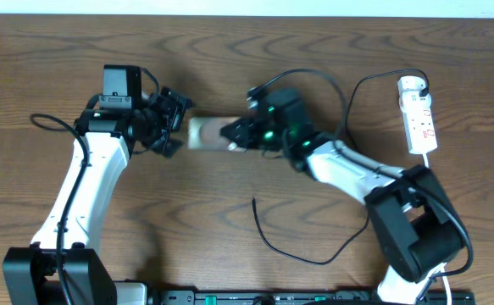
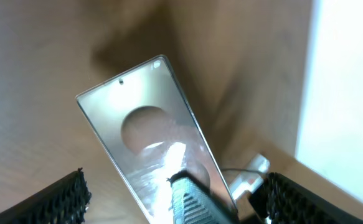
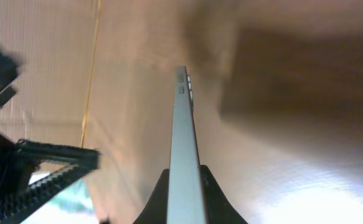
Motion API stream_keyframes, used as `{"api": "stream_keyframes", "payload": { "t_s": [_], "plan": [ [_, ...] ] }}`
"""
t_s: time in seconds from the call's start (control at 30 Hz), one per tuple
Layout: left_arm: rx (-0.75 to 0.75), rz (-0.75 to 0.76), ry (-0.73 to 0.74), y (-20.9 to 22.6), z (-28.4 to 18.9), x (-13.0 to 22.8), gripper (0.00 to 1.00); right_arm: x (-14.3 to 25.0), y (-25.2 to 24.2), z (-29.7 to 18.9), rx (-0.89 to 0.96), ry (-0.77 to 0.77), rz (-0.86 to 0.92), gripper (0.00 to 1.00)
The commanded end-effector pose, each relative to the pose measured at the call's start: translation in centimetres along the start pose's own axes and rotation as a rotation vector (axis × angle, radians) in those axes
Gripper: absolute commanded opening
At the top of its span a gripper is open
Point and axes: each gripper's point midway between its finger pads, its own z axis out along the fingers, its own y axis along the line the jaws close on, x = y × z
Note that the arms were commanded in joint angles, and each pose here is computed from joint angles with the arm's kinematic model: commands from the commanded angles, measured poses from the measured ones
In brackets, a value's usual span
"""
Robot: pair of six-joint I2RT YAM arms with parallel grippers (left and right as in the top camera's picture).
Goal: Plug charger to phone and switch on socket
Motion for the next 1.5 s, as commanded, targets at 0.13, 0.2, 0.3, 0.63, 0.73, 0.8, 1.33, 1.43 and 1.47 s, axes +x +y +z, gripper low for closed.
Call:
{"api": "stream_keyframes", "payload": {
  "t_s": [0.13,0.2,0.3,0.63,0.73,0.8,1.33,1.43,1.47],
  "plan": [
    [0.212,0.205,0.011,-5.1,-0.9,0.0,0.88,-9.2,-2.6,-6.4,-0.086,-0.200,0.227,0.01],
    [0.242,0.222,-0.001,-5.7,-0.9,-0.2,0.89,-10.7,-2.6,-7.7,-0.126,-0.238,0.289,0.01],
    [0.286,0.240,-0.019,-6.4,-0.7,-0.5,0.89,-12.5,-2.7,-9.2,-0.180,-0.283,0.421,0.01],
    [0.651,0.293,-0.088,-8.7,-0.4,-0.9,0.98,-14.3,1.0,-10.5,-0.370,-0.285,0.605,0.01],
    [0.778,0.316,-0.139,-9.2,-1.6,-0.9,0.99,-13.9,2.3,-10.1,-0.400,-0.258,0.584,0.01],
    [0.812,0.317,-0.151,-9.2,-2.0,-0.8,0.98,-13.0,3.3,-9.3,-0.407,-0.227,0.573,0.01],
    [0.835,0.230,-0.132,-9.5,-2.4,-1.1,0.98,-7.4,8.4,-4.6,-0.429,-0.077,0.457,0.01],
    [0.843,0.179,-0.131,-9.6,-2.5,-1.4,0.98,-7.2,8.6,-4.5,-0.429,-0.073,0.455,0.01],
    [0.850,0.160,-0.131,-9.7,-2.6,-1.5,0.98,-7.2,8.6,-4.4,-0.429,-0.073,0.454,0.01]
  ]
}}
